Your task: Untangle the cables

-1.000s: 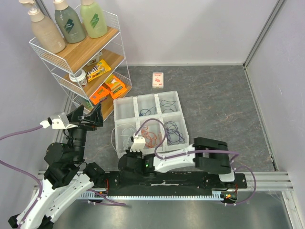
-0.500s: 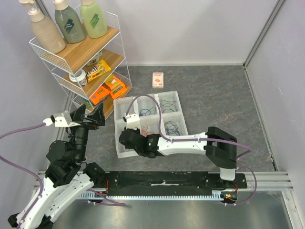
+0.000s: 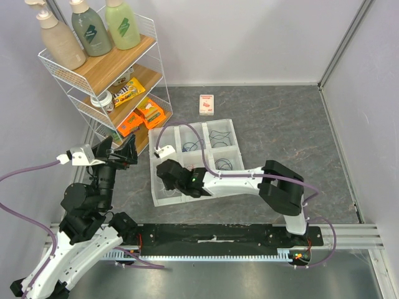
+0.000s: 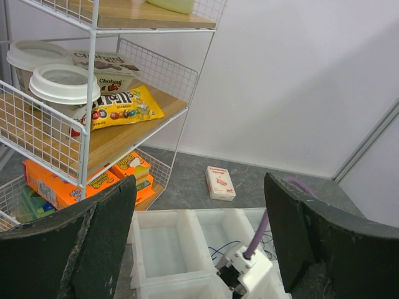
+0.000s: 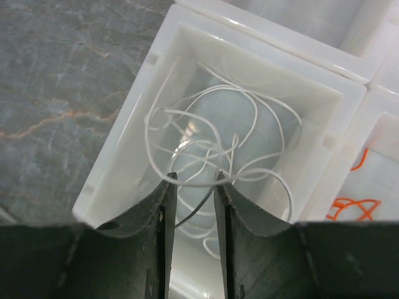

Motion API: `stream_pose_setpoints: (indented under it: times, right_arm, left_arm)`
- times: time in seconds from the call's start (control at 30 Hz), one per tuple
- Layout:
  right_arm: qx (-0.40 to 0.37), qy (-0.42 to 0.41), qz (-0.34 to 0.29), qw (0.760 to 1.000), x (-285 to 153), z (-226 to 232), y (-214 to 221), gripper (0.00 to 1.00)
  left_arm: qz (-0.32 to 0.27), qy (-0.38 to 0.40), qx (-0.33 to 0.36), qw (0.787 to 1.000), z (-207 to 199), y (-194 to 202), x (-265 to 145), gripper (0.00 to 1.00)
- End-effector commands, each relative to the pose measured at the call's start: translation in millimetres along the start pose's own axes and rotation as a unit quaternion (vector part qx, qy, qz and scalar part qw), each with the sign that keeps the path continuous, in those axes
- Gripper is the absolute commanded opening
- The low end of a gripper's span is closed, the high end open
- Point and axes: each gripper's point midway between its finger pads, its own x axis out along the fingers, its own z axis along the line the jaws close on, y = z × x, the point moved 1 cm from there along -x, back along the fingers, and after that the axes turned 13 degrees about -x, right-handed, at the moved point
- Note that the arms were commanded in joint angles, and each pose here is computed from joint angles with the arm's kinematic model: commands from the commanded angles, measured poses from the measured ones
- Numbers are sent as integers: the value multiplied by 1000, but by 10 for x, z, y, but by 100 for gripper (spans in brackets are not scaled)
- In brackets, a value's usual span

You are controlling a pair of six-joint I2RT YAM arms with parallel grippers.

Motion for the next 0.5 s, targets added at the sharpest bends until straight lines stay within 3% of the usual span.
stream_pose_setpoints:
  times: [0.0,0.27,0.47]
  right_arm:
    - [11,-75,-55,996,-464,121,-435,40]
    - [23,-155,-68,985,-989,160,-495,66]
    - [13,-128,-84,988,-1261,-72,-588,70]
  left_arm:
    - [-14,1,-12,1000,-40,-87,30,88]
    - [-12,1,-10,1000,-46,-72,42,88]
    - [-6,-2,-4,1000,-40,-31,65,88]
